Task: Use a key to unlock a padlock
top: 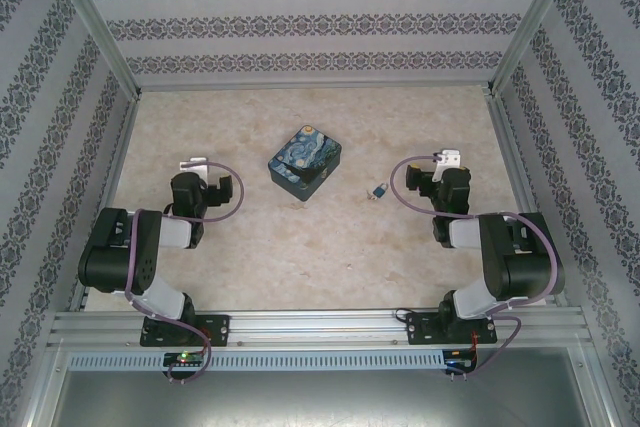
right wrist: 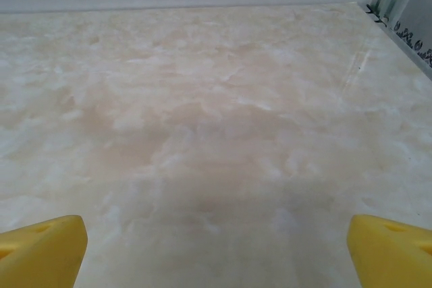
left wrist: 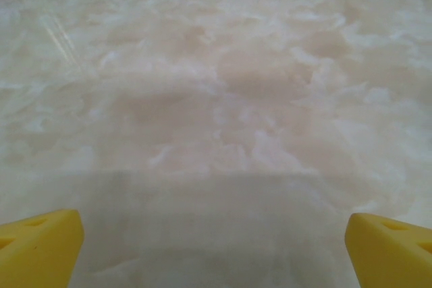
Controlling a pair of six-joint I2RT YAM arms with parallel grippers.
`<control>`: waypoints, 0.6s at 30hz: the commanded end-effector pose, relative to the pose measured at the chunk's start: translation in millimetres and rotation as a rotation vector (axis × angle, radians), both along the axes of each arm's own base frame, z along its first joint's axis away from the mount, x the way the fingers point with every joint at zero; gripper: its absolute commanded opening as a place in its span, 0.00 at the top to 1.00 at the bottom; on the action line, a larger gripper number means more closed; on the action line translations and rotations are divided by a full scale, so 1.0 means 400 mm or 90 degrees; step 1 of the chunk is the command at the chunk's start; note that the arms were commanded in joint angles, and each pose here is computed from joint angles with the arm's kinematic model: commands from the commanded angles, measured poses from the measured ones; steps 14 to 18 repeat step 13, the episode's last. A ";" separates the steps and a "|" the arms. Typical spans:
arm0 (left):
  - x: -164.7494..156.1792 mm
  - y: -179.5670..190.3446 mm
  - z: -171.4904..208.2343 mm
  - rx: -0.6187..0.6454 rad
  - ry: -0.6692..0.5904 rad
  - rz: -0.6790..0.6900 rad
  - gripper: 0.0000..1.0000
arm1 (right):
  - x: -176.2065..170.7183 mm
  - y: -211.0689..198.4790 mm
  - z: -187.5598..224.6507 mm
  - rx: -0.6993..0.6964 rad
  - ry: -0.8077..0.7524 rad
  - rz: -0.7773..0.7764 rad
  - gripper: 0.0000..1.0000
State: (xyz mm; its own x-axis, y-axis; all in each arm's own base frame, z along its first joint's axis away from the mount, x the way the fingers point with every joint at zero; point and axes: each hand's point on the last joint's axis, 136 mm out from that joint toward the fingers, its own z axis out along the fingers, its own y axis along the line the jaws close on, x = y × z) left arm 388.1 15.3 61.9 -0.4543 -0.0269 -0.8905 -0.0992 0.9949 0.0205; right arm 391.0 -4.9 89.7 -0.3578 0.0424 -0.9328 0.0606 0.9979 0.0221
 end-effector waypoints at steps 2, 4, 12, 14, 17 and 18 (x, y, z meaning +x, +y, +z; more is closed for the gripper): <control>0.025 -0.003 0.049 0.002 -0.041 -0.012 0.00 | 0.015 0.019 0.041 -0.012 -0.032 0.026 0.02; 0.026 -0.003 0.049 0.002 -0.042 -0.012 0.00 | 0.019 0.017 0.037 -0.005 -0.030 0.028 0.02; 0.026 -0.001 0.051 0.001 -0.046 -0.011 0.00 | 0.019 0.019 0.037 -0.010 -0.028 0.027 0.02; 0.027 -0.001 0.052 0.001 -0.046 -0.012 0.00 | 0.019 0.019 0.036 -0.010 -0.027 0.028 0.02; 0.027 -0.001 0.052 0.001 -0.046 -0.012 0.00 | 0.019 0.019 0.036 -0.010 -0.027 0.028 0.02; 0.027 -0.001 0.052 0.001 -0.046 -0.012 0.00 | 0.019 0.019 0.036 -0.010 -0.027 0.028 0.02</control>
